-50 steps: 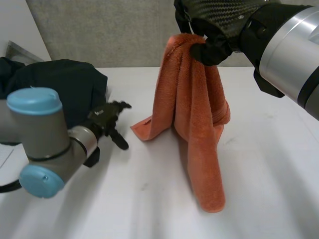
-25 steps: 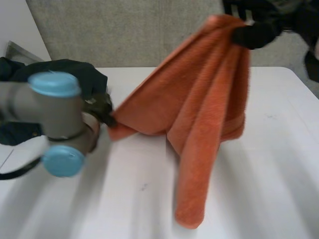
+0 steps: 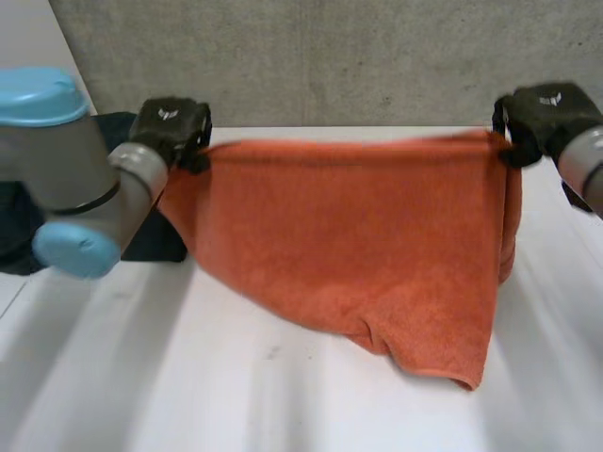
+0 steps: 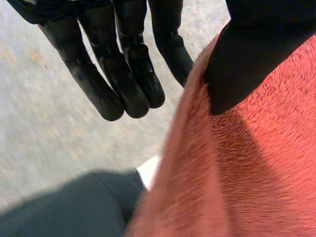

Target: Fold the laundry.

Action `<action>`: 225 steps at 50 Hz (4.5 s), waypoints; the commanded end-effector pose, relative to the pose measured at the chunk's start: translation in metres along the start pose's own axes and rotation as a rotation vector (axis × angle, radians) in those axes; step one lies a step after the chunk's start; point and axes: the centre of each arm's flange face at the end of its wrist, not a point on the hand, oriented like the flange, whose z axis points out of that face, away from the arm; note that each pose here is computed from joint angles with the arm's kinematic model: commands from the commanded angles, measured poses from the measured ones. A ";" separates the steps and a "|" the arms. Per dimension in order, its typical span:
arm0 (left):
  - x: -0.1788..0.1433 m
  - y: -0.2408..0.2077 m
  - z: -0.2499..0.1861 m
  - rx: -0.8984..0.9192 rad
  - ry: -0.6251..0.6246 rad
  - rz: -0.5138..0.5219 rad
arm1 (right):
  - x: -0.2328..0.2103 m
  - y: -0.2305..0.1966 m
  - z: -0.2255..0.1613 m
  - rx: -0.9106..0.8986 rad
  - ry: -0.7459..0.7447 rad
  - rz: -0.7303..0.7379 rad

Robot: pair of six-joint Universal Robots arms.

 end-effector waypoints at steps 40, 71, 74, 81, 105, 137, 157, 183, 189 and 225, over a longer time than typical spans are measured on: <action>0.023 0.099 -0.077 -0.114 0.051 0.081 | -0.037 0.123 -0.041 -0.392 -0.176 -0.077; 0.016 0.084 -0.080 -0.094 0.030 0.046 | 0.020 0.119 0.014 -0.419 -0.404 -0.196; 0.013 0.081 -0.079 -0.088 0.024 0.046 | 0.021 0.122 0.021 -0.432 -0.420 -0.212; 0.010 0.077 -0.079 -0.077 0.016 0.047 | 0.023 0.130 0.032 -0.424 -0.400 -0.257; 0.005 0.057 -0.146 -0.389 0.130 0.197 | 0.063 0.101 -0.071 -0.758 -0.311 -0.209; -0.053 -0.151 0.007 0.684 -0.367 0.374 | 0.155 -0.070 0.011 0.370 0.475 -0.167; -0.022 -0.020 0.003 0.279 -0.129 0.206 | 0.105 0.030 0.011 0.001 0.192 -0.086; 0.045 0.086 -0.231 -0.683 0.425 0.542 | 0.093 0.112 -0.136 -0.831 -0.364 -0.316; 0.045 0.074 -0.206 -0.602 0.402 0.532 | 0.092 0.116 -0.118 -0.755 -0.293 -0.292; 0.077 0.097 0.020 -0.114 0.088 0.647 | 0.092 0.164 0.032 -0.205 0.158 -0.346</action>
